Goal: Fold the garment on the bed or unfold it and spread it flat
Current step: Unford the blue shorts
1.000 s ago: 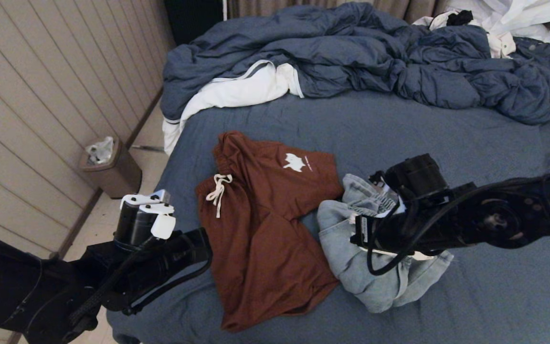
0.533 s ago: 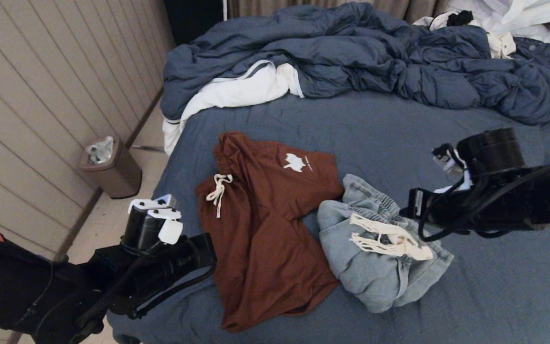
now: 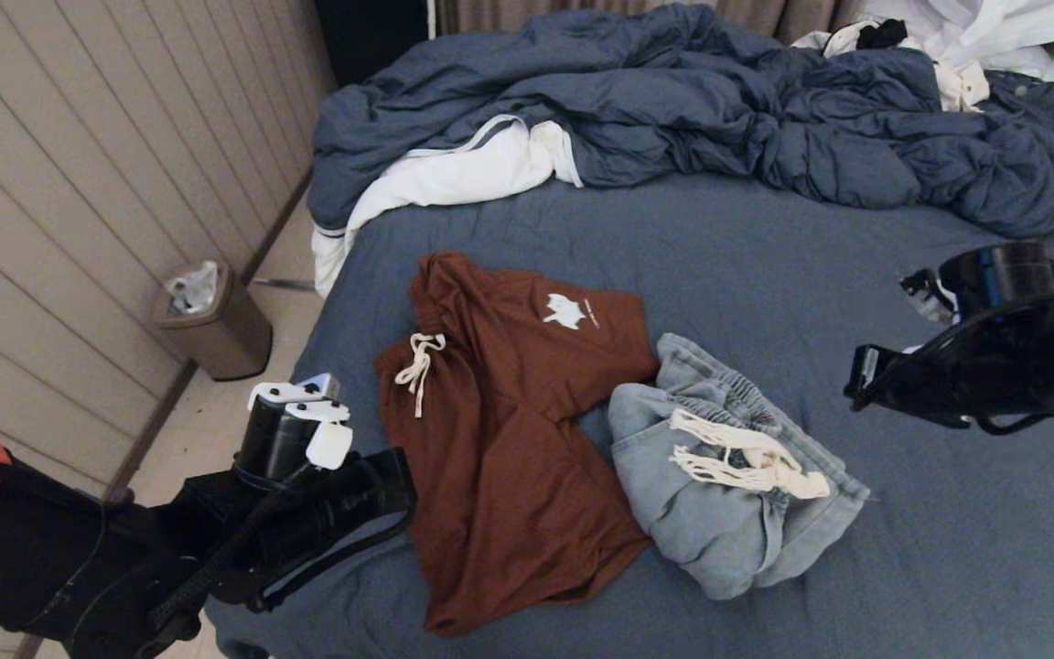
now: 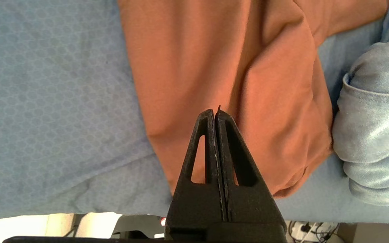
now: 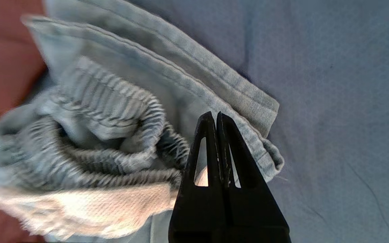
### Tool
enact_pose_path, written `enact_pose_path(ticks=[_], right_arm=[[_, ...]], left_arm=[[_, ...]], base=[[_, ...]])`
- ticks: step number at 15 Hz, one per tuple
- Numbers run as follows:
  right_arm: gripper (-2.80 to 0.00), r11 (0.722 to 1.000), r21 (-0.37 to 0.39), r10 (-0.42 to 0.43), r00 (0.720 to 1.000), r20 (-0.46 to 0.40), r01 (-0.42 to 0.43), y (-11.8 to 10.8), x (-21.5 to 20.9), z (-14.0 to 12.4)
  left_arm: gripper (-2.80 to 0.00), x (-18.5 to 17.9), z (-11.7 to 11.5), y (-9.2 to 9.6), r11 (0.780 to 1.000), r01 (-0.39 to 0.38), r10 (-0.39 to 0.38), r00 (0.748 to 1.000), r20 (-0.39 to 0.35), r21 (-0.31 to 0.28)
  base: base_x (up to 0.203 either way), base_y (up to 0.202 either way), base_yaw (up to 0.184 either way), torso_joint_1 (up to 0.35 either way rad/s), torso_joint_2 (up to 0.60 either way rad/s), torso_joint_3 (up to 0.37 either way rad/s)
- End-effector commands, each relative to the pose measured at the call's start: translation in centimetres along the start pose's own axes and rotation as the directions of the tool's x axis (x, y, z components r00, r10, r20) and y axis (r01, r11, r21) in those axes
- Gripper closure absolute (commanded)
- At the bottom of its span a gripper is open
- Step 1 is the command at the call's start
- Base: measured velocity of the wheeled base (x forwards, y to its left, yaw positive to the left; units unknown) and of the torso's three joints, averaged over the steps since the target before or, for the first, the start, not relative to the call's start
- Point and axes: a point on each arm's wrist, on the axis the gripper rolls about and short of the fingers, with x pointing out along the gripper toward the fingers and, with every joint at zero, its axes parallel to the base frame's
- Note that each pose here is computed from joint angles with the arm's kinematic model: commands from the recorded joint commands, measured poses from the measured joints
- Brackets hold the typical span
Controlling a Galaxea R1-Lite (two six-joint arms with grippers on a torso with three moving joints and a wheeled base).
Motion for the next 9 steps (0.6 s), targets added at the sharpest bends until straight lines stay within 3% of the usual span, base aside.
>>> enact_pose_path(ticks=[1,3,9], right_arm=[[0.0,1.0,0.004,-0.03,0.998,-0.063,0.03,-0.4,2.6,-0.8],[0.0,1.0,-0.011,-0.018,0.997,-0.08,0.017,0.4,3.8,-1.6],[0.0,0.993,-0.057,0.087,0.975,-0.206,-0.1,6.5,5.2,-6.2]], left_arm=[[0.0,0.0,0.0,0.0,1.0,0.001,-0.001,1.0,0.003,-0.006],[0.0,0.0,0.0,0.0,1.0,0.002,-0.002,1.0,0.005,-0.006],[0.0,-0.2,0.2,-0.1,1.0,0.006,-0.005,1.0,0.013,-0.008]], base=[[0.0,0.0,0.0,0.0,0.0,0.0],[0.0,0.0,0.0,0.0,0.0,0.0],[0.0,0.0,0.0,0.0,0.0,0.0]])
